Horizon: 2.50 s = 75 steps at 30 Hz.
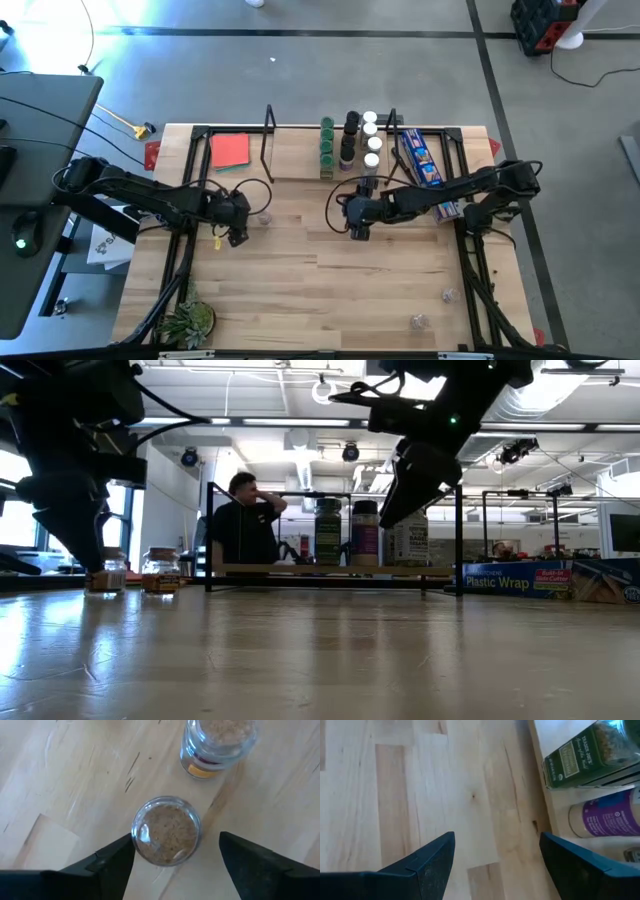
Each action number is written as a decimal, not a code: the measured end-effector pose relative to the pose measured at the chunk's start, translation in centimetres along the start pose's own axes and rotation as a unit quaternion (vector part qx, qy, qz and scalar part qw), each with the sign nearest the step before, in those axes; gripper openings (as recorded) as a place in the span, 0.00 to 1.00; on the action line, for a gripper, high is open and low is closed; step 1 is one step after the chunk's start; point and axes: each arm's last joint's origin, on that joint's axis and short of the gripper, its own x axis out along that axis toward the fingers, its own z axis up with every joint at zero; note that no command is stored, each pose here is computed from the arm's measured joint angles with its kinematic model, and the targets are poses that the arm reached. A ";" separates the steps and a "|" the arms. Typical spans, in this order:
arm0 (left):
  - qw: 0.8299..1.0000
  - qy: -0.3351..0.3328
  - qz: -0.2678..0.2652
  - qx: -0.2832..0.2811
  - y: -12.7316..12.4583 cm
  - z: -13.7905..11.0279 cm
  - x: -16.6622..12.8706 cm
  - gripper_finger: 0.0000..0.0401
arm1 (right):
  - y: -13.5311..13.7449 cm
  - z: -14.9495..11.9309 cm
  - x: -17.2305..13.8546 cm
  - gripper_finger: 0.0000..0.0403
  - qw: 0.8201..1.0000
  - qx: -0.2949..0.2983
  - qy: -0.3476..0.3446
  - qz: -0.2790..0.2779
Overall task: Shelf spices
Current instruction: Put the top left brown seasoning bottle on the shelf aligned with the other brown seasoning bottle, then put the top brown seasoning bottle on the shelf aligned with the other brown seasoning bottles
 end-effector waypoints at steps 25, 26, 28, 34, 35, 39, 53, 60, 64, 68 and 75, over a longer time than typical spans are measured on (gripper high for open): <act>0.999 -0.033 -0.015 -0.024 -1.7 4.9 -5.7 0.42 | -0.6 -0.4 -3.4 0.71 0.996 -0.019 -0.009 -0.091; 0.998 -0.046 -0.018 -0.027 -1.9 5.7 -7.0 0.42 | -0.6 -0.5 -3.6 0.71 0.995 -0.021 -0.008 -0.093; 0.996 -0.078 -0.024 -0.029 -2.2 7.7 -9.6 0.42 | -0.8 -0.7 -3.8 0.71 0.995 -0.027 0.003 -0.097; 0.988 -0.150 0.001 0.032 -1.8 16.0 -13.1 0.42 | -0.8 -2.1 -3.9 0.71 0.991 -0.008 0.040 -0.129; 0.987 -0.156 0.010 0.047 -1.4 17.6 -12.8 0.42 | -0.5 -2.4 -3.9 0.71 0.991 -0.006 0.043 -0.130; 0.986 -0.146 0.026 0.079 2.3 23.8 -9.3 0.42 | 0.9 -3.5 -3.8 0.71 0.991 -0.006 0.042 -0.123; 0.997 -0.031 0.058 -0.035 17.3 28.3 5.0 0.46 | 3.0 -3.8 -6.0 0.71 0.986 0.059 -0.028 -0.154; 0.996 -0.043 0.065 -0.039 17.4 28.6 5.8 0.51 | 2.4 -3.6 -7.2 0.71 0.984 0.072 -0.048 -0.154; 0.997 -0.040 0.051 -0.038 17.3 28.5 5.9 0.54 | 2.2 -3.6 -7.5 0.71 0.984 0.075 -0.054 -0.154; 0.998 -0.042 0.038 -0.037 17.3 28.5 5.9 0.58 | 2.1 -3.5 -7.6 0.71 0.983 0.076 -0.059 -0.155; 0.996 -0.053 0.075 -0.010 17.5 29.2 4.4 0.64 | 2.1 -3.4 -7.6 0.71 0.983 0.074 -0.061 -0.156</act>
